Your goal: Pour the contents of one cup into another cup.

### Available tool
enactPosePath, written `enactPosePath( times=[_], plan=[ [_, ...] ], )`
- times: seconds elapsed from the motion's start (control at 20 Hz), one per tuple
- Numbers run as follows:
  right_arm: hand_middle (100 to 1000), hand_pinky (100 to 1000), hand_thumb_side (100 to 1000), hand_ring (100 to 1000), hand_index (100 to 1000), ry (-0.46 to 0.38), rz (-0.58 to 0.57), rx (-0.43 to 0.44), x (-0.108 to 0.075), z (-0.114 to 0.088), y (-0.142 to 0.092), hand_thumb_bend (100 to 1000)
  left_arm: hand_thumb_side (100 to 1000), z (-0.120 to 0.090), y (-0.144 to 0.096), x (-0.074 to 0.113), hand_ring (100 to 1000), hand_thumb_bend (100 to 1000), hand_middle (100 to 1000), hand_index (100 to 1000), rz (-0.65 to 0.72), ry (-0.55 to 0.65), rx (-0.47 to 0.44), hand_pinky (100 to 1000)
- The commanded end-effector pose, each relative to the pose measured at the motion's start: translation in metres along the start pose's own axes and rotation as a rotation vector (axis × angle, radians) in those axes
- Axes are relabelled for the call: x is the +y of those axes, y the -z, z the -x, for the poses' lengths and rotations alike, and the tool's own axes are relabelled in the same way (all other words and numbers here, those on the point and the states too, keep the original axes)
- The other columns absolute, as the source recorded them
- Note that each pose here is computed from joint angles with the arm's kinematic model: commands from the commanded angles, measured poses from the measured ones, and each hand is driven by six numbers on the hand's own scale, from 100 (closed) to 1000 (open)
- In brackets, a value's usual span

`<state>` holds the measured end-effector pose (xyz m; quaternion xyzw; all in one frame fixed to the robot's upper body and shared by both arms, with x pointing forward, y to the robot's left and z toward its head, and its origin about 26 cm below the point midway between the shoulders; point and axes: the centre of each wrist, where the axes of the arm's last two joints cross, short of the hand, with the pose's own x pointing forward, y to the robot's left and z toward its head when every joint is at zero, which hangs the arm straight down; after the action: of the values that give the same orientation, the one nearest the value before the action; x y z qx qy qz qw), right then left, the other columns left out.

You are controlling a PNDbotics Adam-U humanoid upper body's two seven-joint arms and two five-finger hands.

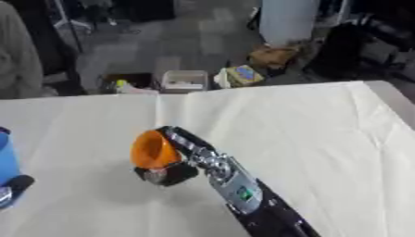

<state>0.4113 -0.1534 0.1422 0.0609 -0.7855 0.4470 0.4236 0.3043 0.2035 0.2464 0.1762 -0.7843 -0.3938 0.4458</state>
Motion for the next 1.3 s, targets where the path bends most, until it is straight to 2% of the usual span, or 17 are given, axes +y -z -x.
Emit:
enactPosePath(
  times=[0.05,0.35,0.5,0.6,0.95,1.3],
  plan=[
    [194,217,100,211,464,0.001,-0.044,-0.067,0.002,-0.018,0.015,100,100,-0.015,0.005,0.011,207,320,333,699,0.037,0.108,-0.019,463],
    [195,218,100,211,465,0.021,-0.115,-0.113,0.015,-0.029,0.029,100,100,-0.043,0.02,0.009,153,325,322,697,0.097,0.25,-0.065,385],
    [195,218,100,212,465,0.023,-0.126,-0.126,0.016,-0.032,0.033,100,100,-0.052,0.025,0.003,100,315,304,694,0.168,0.299,-0.079,303],
    [195,219,100,212,465,0.025,-0.129,-0.13,0.016,-0.033,0.034,100,100,-0.055,0.03,-0.001,100,318,300,690,0.221,0.329,-0.084,274],
    [196,219,100,213,466,0.029,-0.141,-0.138,0.018,-0.035,0.036,100,100,-0.044,0.056,-0.014,100,329,275,665,0.345,0.439,-0.038,185],
    [197,220,100,214,467,0.034,-0.155,-0.141,0.021,-0.036,0.038,100,100,-0.035,0.075,-0.024,100,333,249,647,0.407,0.463,-0.015,100]
  ],
)
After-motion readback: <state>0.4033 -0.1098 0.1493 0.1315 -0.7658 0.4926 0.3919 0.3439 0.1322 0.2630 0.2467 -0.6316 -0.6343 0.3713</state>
